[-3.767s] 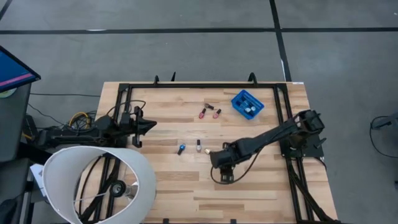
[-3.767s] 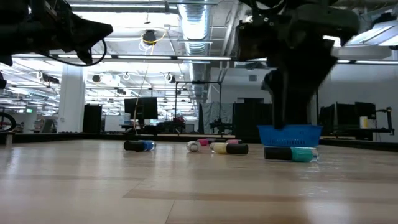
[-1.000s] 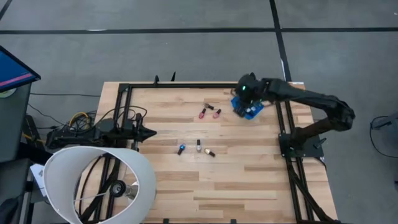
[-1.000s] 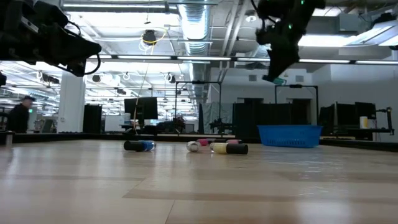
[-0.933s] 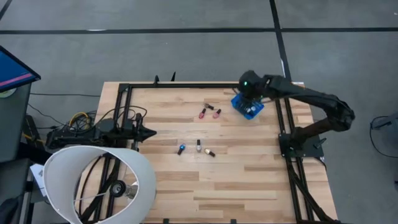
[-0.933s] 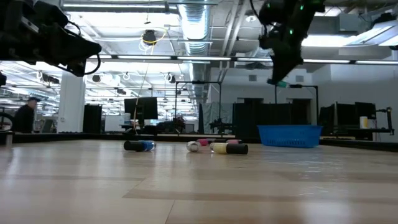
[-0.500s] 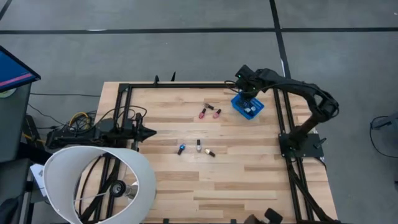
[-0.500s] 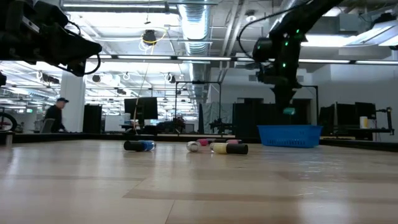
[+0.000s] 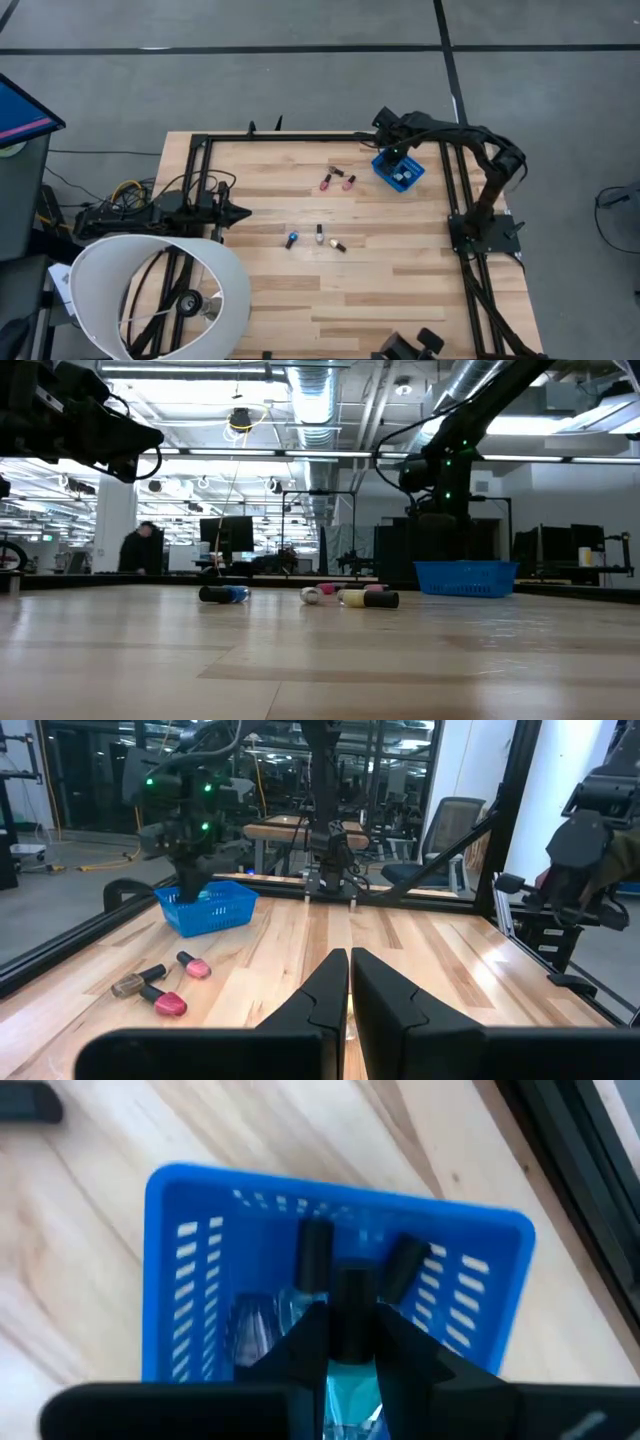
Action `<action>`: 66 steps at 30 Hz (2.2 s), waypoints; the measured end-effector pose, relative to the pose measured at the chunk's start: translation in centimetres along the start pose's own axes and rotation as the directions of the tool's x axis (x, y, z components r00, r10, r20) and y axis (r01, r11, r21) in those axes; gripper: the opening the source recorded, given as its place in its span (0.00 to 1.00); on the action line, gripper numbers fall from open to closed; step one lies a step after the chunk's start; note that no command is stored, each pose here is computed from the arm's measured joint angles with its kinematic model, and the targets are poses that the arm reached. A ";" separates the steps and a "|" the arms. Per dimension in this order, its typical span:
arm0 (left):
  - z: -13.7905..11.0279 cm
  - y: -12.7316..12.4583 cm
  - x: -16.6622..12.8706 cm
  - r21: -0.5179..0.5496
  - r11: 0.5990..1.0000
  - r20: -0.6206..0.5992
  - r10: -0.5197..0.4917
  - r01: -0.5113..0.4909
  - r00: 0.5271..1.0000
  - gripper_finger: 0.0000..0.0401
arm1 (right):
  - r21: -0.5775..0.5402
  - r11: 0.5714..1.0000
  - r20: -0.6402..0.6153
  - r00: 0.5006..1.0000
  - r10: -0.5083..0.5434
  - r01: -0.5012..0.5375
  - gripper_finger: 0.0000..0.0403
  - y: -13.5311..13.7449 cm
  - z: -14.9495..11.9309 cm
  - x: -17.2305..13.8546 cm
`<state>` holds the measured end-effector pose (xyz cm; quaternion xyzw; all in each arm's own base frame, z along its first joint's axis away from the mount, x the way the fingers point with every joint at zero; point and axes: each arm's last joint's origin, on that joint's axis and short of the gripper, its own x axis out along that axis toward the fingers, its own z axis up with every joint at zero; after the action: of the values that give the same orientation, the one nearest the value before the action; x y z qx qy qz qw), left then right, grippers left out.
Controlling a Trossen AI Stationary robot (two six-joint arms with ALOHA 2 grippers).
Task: Pick & Place Nail Polish
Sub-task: Put the light blue nail polish bottle into the blue bin, then put the pink nail polish bottle into the blue bin
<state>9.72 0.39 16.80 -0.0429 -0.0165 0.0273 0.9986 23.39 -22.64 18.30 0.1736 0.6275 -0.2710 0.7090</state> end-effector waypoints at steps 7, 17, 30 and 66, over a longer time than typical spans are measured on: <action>0.0 0.0 0.0 0.000 1.000 0.000 0.000 0.000 1.000 0.03 | -0.002 1.000 -0.012 1.000 0.002 -0.002 0.13 0.3 0.4 1.2; 0.0 0.0 0.0 0.000 1.000 0.001 0.000 0.000 1.000 0.03 | 0.003 1.000 0.006 1.000 -0.002 0.001 0.24 0.3 0.6 1.2; 0.0 0.0 0.0 0.000 1.000 0.001 0.000 0.000 1.000 0.03 | -0.030 1.000 0.080 0.997 0.004 -0.001 0.46 0.7 -1.0 -3.9; 0.0 0.0 0.0 0.000 1.000 0.004 0.001 -0.001 1.000 0.03 | -0.819 0.571 0.119 0.959 0.256 -0.050 0.58 13.0 5.3 -3.0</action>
<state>9.72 0.40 16.83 -0.0430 -0.0184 0.0281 0.9985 35.22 -14.99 20.82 -0.1458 0.5799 0.0893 0.7966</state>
